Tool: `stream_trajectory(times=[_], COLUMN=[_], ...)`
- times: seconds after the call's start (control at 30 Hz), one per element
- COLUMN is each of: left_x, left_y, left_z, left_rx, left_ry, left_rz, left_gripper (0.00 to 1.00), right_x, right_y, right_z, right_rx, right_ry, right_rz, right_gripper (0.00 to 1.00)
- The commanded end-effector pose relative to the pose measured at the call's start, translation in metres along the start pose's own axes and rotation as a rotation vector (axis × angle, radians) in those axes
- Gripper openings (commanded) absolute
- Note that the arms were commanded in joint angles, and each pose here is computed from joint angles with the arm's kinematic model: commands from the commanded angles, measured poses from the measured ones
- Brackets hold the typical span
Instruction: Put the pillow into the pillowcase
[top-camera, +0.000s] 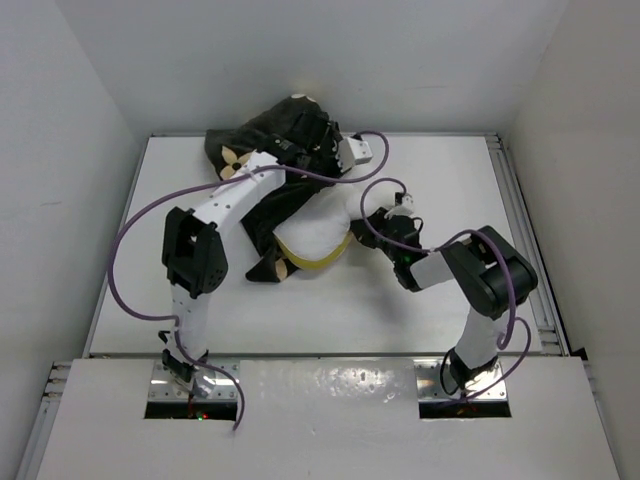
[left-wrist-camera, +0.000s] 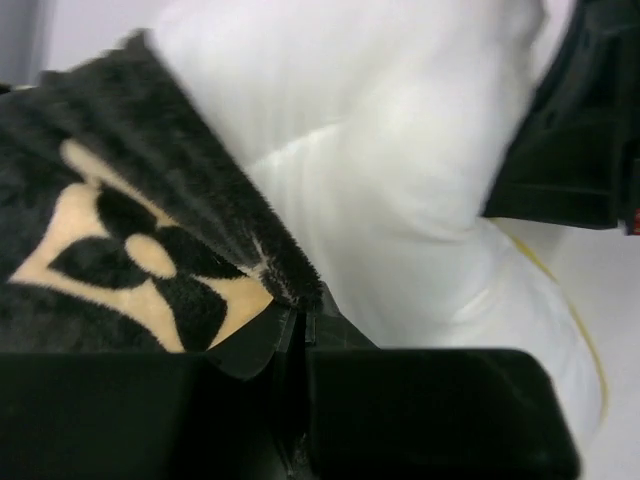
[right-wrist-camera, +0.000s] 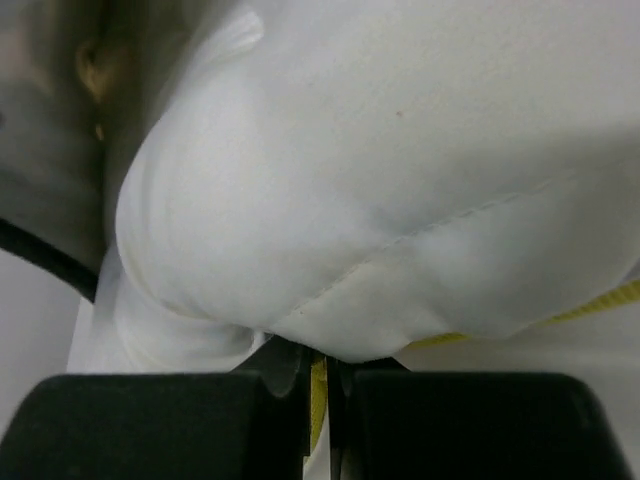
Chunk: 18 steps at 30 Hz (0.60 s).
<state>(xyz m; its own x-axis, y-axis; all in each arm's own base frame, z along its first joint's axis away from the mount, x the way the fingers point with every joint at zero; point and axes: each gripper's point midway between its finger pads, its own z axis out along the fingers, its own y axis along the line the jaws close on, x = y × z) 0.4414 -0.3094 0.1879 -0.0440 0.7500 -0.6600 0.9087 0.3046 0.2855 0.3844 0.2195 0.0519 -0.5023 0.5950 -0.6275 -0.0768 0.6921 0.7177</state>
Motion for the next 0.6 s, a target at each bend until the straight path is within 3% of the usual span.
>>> stream_trajectory(times=[0.0,0.1,0.17,0.2,0.3,0.4,0.47,0.5,0.57], left_x=[-0.037,-0.055,-0.06,-0.076,-0.102,-0.122,-0.123,-0.12,-0.112], left_y=[-0.102,-0.138,-0.154,-0.16,-0.162,-0.162,-0.164,-0.165,-0.166], left_z=[-0.031,-0.054,-0.072,-0.09,-0.122,-0.141,-0.149,-0.151,-0.155], left_rx=[0.415,0.552,0.642,0.689,0.702,0.667,0.667,0.669,0.668], left_ry=[-0.115,-0.18,-0.221,-0.307,-0.417,-0.445,-0.447,-0.439,-0.415], left_rz=[0.053,0.164,0.215,0.237,0.264,0.286,0.269,0.259,0.231], left_gripper=[0.0,0.0,0.0,0.0,0.0,0.0,0.0,0.0,0.0], right_x=[-0.09,-0.123,-0.136,-0.137,-0.145,-0.145,-0.155,-0.16,-0.161], right_y=[0.129,0.183,0.205,0.217,0.241,0.225,0.18,0.168,0.143], right_z=[-0.028,-0.067,-0.078,-0.084,-0.099,-0.083,-0.063,-0.061,-0.043], right_rx=[-0.409,-0.566,-0.626,-0.667,-0.722,-0.614,-0.441,-0.427,-0.375], right_ry=[-0.418,-0.611,-0.661,-0.663,-0.708,-0.714,-0.752,-0.76,-0.753], right_rz=[-0.125,-0.167,-0.181,-0.209,-0.234,-0.234,-0.172,-0.09,-0.078], right_gripper=[0.0,0.0,0.0,0.0,0.0,0.0,0.0,0.0,0.0])
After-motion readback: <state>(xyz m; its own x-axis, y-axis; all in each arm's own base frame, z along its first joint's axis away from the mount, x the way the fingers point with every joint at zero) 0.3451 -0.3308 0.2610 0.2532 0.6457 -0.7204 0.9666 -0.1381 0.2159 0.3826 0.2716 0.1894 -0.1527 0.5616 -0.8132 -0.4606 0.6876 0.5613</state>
